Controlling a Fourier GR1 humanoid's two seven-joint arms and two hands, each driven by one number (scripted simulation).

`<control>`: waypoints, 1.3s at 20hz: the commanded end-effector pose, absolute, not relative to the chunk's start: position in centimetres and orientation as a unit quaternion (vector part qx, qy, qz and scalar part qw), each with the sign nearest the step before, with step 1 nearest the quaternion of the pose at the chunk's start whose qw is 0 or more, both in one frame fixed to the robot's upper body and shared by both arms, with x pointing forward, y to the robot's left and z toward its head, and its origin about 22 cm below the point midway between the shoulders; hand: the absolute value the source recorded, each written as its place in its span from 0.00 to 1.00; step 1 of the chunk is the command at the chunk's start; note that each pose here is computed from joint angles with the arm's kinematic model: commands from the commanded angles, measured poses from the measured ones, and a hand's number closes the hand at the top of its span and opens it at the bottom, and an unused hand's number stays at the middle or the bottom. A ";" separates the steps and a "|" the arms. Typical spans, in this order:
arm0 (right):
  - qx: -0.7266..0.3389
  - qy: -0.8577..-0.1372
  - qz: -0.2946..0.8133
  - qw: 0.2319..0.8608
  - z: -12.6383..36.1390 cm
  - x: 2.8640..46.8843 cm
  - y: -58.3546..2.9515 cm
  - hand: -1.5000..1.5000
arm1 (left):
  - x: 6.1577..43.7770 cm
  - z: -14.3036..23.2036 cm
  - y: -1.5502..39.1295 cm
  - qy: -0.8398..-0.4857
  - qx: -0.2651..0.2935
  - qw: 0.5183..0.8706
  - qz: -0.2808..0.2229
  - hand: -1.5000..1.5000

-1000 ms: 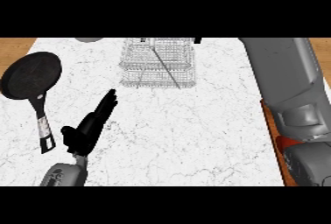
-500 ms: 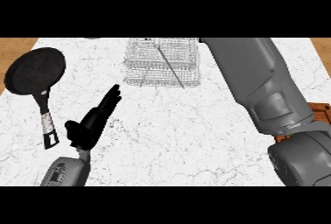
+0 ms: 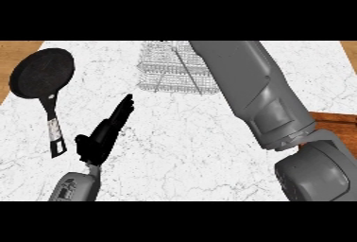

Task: Pick the cupcake from the cutting board and place it in the tiered basket

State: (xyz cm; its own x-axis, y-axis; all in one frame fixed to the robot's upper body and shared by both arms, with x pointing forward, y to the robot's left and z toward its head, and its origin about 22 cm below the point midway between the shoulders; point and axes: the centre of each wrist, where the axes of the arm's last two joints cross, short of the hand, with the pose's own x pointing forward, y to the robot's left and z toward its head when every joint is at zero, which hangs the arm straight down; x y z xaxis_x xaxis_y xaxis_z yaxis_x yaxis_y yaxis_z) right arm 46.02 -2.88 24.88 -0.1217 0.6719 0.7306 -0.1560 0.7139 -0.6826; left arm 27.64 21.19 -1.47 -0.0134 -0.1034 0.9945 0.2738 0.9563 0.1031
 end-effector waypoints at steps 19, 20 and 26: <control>-0.155 -0.659 0.081 0.732 26.7 47.0 -5.7 0.00 | 27.4 -1.8 21.6 -0.699 -0.050 0.704 -0.120 0.50; -0.181 -0.663 0.068 0.723 25.8 47.3 -6.7 0.00 | 28.1 -0.5 23.1 -0.706 -0.045 0.695 -0.129 0.50; -0.244 -0.692 -0.042 0.678 26.3 48.5 -14.9 0.00 | 27.6 -1.5 22.9 -0.699 -0.036 0.705 -0.114 0.50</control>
